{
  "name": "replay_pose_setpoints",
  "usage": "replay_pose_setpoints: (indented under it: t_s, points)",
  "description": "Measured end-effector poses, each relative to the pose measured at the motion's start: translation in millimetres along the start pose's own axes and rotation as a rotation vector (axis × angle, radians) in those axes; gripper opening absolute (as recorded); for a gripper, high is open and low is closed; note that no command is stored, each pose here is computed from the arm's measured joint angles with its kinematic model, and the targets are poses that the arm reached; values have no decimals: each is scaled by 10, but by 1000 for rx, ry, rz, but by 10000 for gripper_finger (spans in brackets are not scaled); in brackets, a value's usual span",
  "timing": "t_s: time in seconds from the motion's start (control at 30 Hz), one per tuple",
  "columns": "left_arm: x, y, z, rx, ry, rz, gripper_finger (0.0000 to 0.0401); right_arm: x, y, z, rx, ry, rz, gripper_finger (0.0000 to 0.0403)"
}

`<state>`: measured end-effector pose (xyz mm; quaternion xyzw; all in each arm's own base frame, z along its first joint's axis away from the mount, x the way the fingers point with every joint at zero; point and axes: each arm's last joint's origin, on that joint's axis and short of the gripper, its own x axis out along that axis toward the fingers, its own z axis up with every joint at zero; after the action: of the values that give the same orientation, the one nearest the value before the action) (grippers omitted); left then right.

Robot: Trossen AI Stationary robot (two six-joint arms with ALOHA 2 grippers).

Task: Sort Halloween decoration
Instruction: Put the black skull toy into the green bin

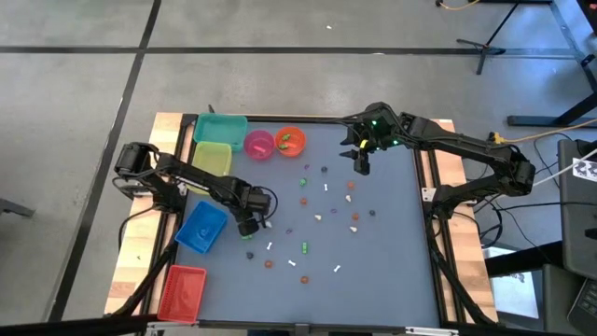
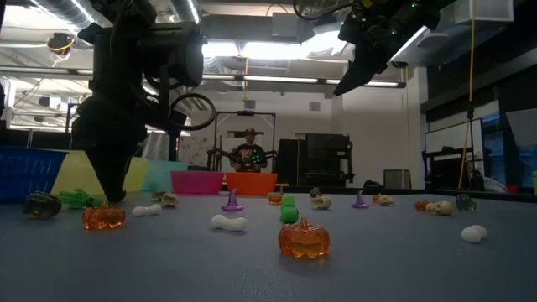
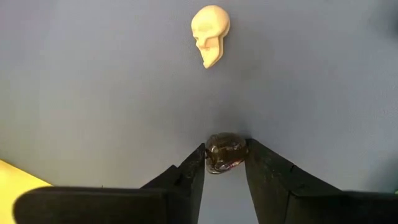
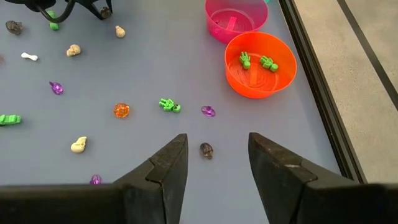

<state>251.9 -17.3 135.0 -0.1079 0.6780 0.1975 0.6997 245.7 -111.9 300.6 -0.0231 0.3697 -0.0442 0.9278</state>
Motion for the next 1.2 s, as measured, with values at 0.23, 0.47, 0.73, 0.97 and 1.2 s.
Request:
replay_pose_setpoints:
  t_s: [0.23,0.47,0.73,0.97,1.2]
  points:
    - [3,1,0,-1,1,2,91,0,0,0,0,0,0,168]
    - [3,1,0,-2,0,2,91,0,0,0,0,0,0,168]
    - [4,1,0,-2,1,3,91,0,0,0,0,0,0,168]
    - [4,2,-1,-3,1,4,82,0,0,0,0,0,0,168]
    - [4,4,-1,-3,0,7,65,0,0,0,0,0,0,168]
